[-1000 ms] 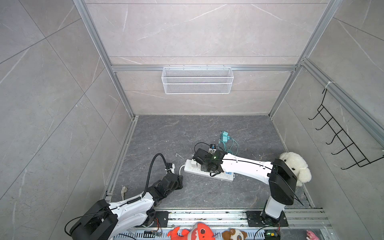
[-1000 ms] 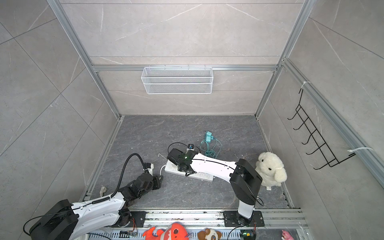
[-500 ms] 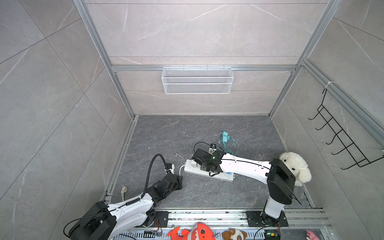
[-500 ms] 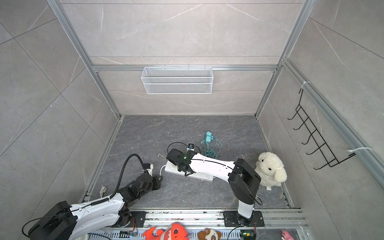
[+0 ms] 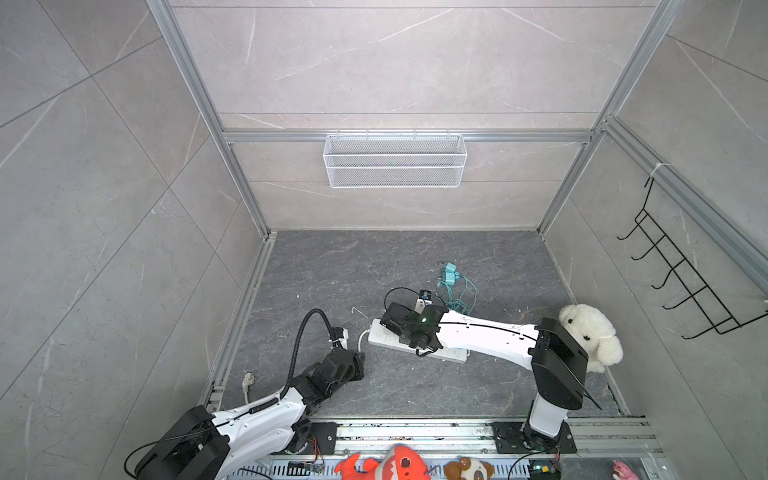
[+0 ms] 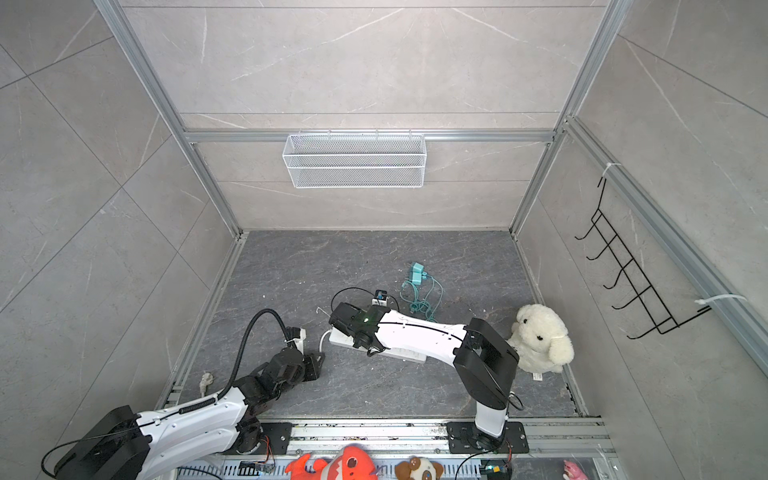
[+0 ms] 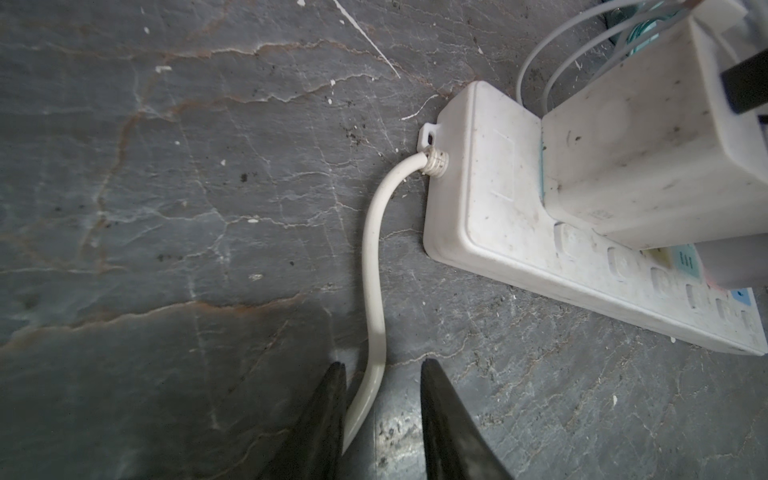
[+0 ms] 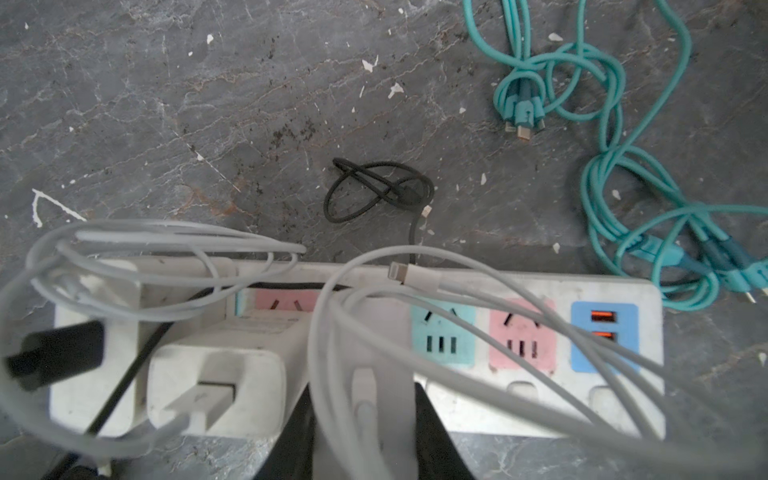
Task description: Insert the plug
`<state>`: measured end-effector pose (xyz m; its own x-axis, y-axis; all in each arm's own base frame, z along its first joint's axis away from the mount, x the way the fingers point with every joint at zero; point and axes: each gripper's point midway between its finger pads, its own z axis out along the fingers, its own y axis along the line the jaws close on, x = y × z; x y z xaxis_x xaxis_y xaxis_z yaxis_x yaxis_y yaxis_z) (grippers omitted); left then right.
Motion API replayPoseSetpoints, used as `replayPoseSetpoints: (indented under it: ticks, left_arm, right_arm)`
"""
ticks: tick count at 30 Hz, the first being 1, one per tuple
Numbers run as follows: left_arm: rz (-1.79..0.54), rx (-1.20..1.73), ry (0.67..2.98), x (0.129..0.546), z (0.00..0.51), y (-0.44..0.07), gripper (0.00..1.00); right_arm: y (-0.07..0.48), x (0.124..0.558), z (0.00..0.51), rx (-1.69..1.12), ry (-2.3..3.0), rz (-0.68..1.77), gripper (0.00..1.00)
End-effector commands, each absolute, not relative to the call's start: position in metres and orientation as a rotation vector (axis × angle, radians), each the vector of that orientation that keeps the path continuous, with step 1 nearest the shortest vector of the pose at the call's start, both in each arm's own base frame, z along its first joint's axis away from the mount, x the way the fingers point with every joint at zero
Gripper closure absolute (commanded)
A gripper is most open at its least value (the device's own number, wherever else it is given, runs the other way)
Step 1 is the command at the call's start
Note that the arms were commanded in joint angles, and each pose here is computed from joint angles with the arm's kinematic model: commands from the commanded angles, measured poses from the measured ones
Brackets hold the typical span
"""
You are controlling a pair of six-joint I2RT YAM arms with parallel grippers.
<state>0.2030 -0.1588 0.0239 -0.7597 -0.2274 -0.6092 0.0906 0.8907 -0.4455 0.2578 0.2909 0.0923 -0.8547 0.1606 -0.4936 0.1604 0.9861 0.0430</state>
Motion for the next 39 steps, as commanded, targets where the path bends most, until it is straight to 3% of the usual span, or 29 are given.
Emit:
replayPoseSetpoints:
  ticks: [1,33,39]
  left_arm:
    - [-0.545,-0.052,2.435,0.190,0.007,-0.151,0.65]
    - [-0.558,-0.047,2.398,0.192,0.017,-0.151,0.65]
    - [-0.563,-0.038,2.367,0.195,0.031,-0.151,0.60]
  right_arm:
    - [0.281,0.244,0.089,0.232,2.637,-0.044,1.00]
    - [0.296,0.244,0.050,0.221,2.740,-0.084,1.00]
    - [0.288,0.239,0.042,0.234,2.749,-0.114,1.00]
